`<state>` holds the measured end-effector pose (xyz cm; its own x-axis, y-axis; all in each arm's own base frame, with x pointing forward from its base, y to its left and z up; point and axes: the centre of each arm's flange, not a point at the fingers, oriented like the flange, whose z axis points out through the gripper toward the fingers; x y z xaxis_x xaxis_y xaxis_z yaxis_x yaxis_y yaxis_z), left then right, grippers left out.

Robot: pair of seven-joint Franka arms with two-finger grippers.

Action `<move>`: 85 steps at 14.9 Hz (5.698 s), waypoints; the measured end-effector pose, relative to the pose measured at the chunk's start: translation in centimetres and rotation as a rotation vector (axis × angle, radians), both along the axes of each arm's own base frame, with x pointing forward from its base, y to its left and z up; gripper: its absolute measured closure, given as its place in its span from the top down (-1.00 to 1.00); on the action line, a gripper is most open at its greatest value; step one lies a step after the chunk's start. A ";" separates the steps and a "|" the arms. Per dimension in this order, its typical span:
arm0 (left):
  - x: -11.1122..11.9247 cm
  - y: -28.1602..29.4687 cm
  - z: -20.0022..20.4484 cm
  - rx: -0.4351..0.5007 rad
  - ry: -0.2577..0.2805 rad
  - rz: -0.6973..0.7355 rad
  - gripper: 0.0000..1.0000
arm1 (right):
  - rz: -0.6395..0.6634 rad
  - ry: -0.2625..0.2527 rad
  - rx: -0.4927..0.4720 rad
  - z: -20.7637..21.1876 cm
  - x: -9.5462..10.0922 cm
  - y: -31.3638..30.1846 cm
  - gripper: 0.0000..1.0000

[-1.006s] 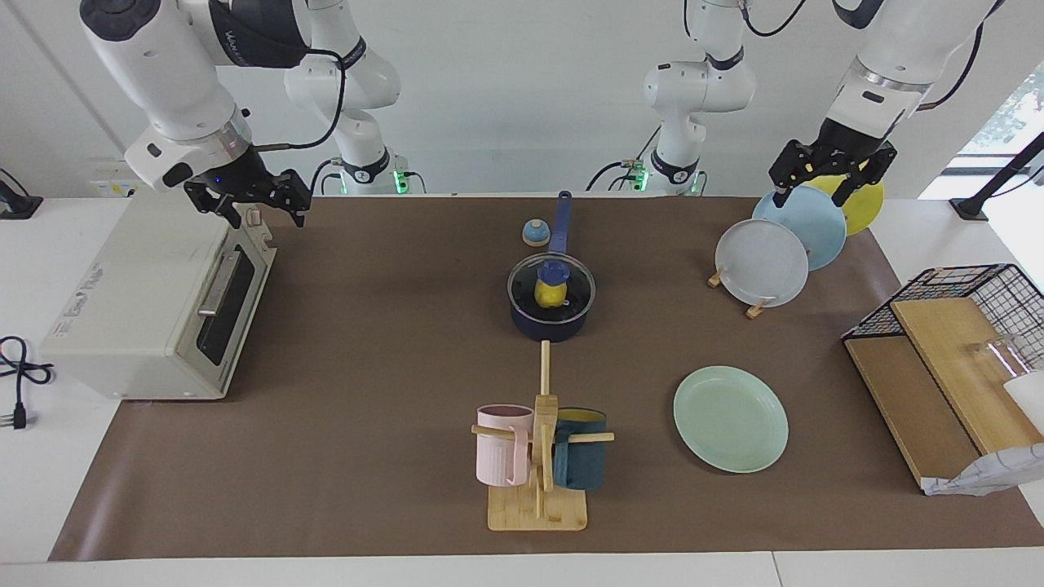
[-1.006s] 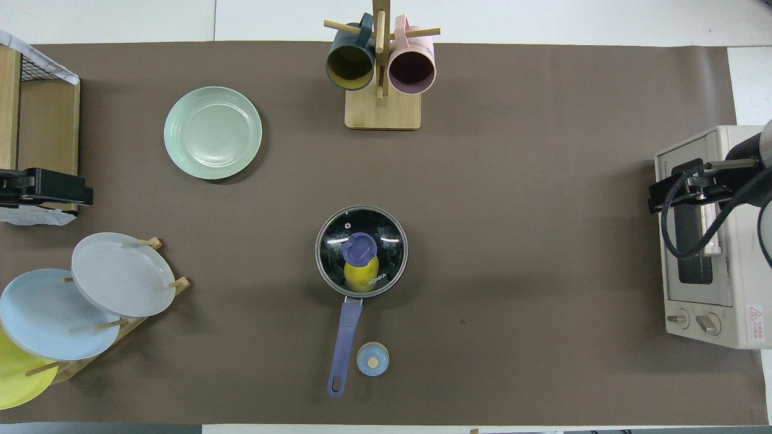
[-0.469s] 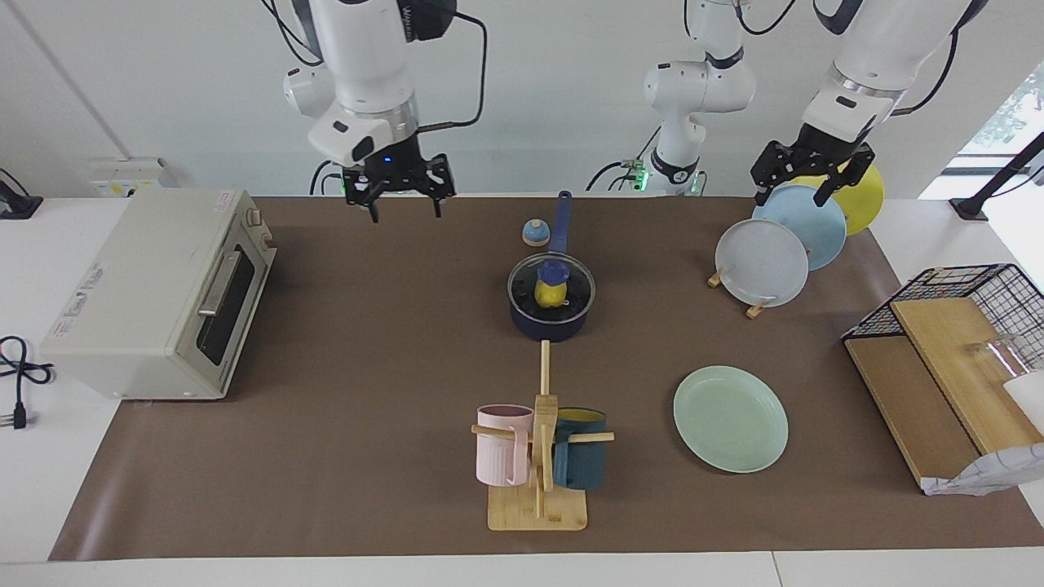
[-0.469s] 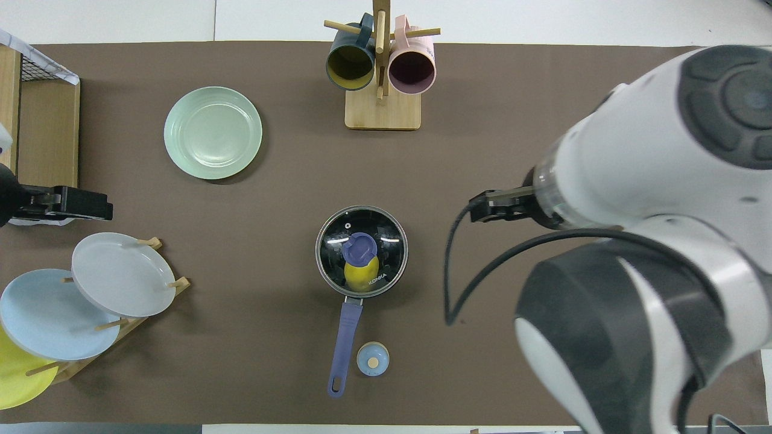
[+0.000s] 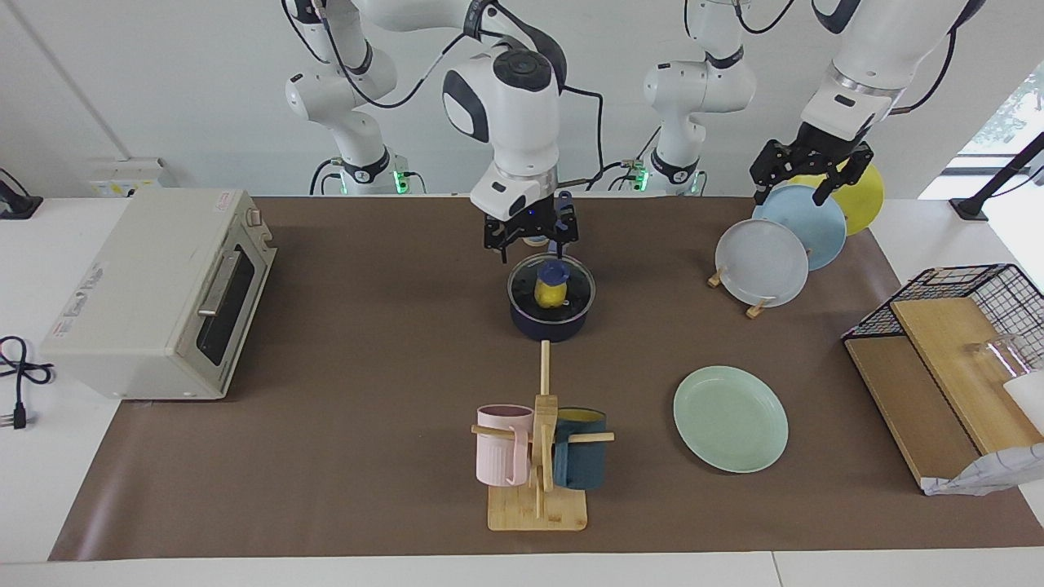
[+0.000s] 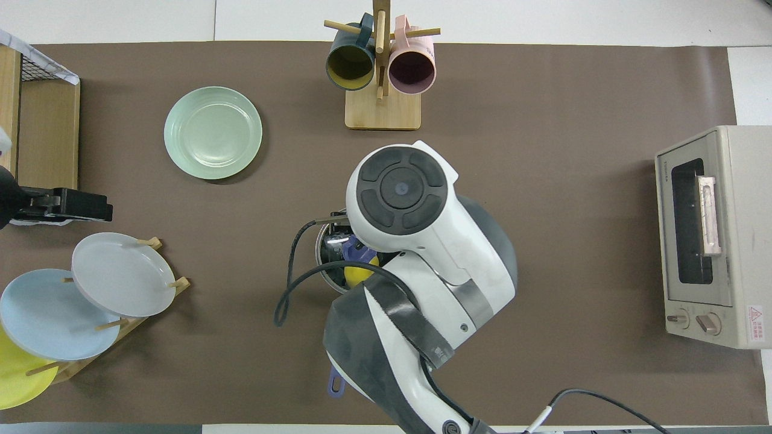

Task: Transfer potato from pot to plate
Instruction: 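Reach the right gripper to the glass lid knob and grasp it, then lift the lid off the pot while the left gripper approaches, then carry the lid toward the toaster while the left gripper reaches the pot, then set the lid down with the right gripper while the left gripper grasps the potato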

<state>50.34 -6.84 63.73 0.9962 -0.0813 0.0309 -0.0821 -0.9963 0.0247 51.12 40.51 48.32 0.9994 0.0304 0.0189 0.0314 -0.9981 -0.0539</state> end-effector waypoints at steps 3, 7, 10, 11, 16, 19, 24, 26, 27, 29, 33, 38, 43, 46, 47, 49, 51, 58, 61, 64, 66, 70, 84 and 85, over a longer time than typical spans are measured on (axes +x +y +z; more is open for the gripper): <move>0.1 0.0 0.1 -0.002 -0.013 0.001 1.00 | 0.045 -0.015 -0.027 -1.9 -1.3 2.7 1.00; 0.1 -0.2 0.1 -0.002 -0.013 -0.001 1.00 | 0.068 -0.024 -0.045 -5.5 -2.4 4.7 1.00; 0.1 -0.2 0.1 -0.002 -0.013 -0.002 1.00 | 0.071 -0.024 -0.046 -7.4 -2.8 4.6 1.00; 0.1 -0.2 0.1 -0.001 -0.013 -0.002 1.00 | 0.071 -0.023 -0.048 -7.6 -2.8 4.5 1.00; 0.1 -0.4 -0.3 0.000 -0.005 -0.005 1.00 | 0.072 -0.023 -0.054 -7.7 -2.9 4.3 0.89; -0.3 -1.5 -0.6 0.000 0.001 -0.027 1.00 | 0.073 -0.019 -0.059 -8.0 -3.1 4.1 0.64; -1.1 -2.9 -0.9 0.001 0.010 -0.057 1.00 | 0.073 -0.020 -0.059 -7.9 -3.1 4.0 0.31; -1.4 -3.1 -1.3 0.003 0.017 -0.062 1.00 | 0.073 -0.021 -0.060 -7.8 -3.1 4.0 0.31; -1.6 -3.1 -1.5 0.003 0.022 -0.063 1.00 | 0.074 -0.024 -0.060 -7.7 -3.1 4.0 0.31; -1.9 -3.3 -1.7 0.004 0.027 -0.068 1.00 | 0.074 -0.038 -0.060 -6.7 -2.6 3.9 0.31; -2.7 -5.0 -1.7 0.004 0.028 -0.082 1.00 | 0.113 -0.042 -0.077 -3.3 1.4 -0.9 0.31; -4.0 -10.2 -3.1 -0.002 0.021 0.006 1.00 | 0.167 0.040 -0.124 -1.9 7.4 -15.2 0.31; -6.6 -20.9 -9.6 -0.040 -0.020 0.149 1.00 | 0.262 0.131 -0.120 -4.4 8.5 -30.5 0.31; -6.1 -25.9 -15.1 -0.058 -0.027 0.218 1.00 | 0.310 0.108 -0.107 -7.2 7.7 -35.0 0.31; -5.8 -27.2 -17.3 -0.053 -0.019 0.231 1.00 | 0.326 0.092 -0.105 -8.4 7.2 -36.0 0.31; -5.2 -29.3 -21.4 -0.047 -0.013 0.257 1.00 | 0.342 0.076 -0.102 -10.5 6.0 -37.5 0.31; -4.9 -30.1 -23.6 -0.039 -0.004 0.264 1.00 | 0.345 0.067 -0.101 -11.9 4.8 -37.9 0.31; -6.5 -33.0 -27.1 0.014 -0.014 0.176 1.00 | 0.357 0.027 -0.100 -14.7 1.6 -40.9 0.31; -6.9 -34.0 -29.0 0.022 -0.009 0.153 1.00 | 0.361 0.015 -0.101 -15.1 1.1 -40.6 0.31; -6.9 -34.0 -29.2 0.027 -0.009 0.122 1.00 | 0.357 -0.007 -0.102 -16.0 0.4 -40.9 0.31; -7.0 -34.0 -29.2 0.028 -0.008 0.109 1.00 | 0.356 -0.014 -0.103 -15.8 0.3 -40.9 0.45; -7.6 -34.4 -30.1 0.040 0.003 0.090 1.00 | 0.354 0.001 -0.103 -13.7 1.0 -40.9 0.98; -8.5 -34.4 -31.6 0.063 0.023 0.048 0.32 | 0.152 0.095 -0.109 12.7 4.8 -39.2 1.00; -8.5 -34.4 -31.6 0.064 0.023 0.048 0.32 | 0.148 0.103 -0.108 12.2 5.2 -39.4 1.00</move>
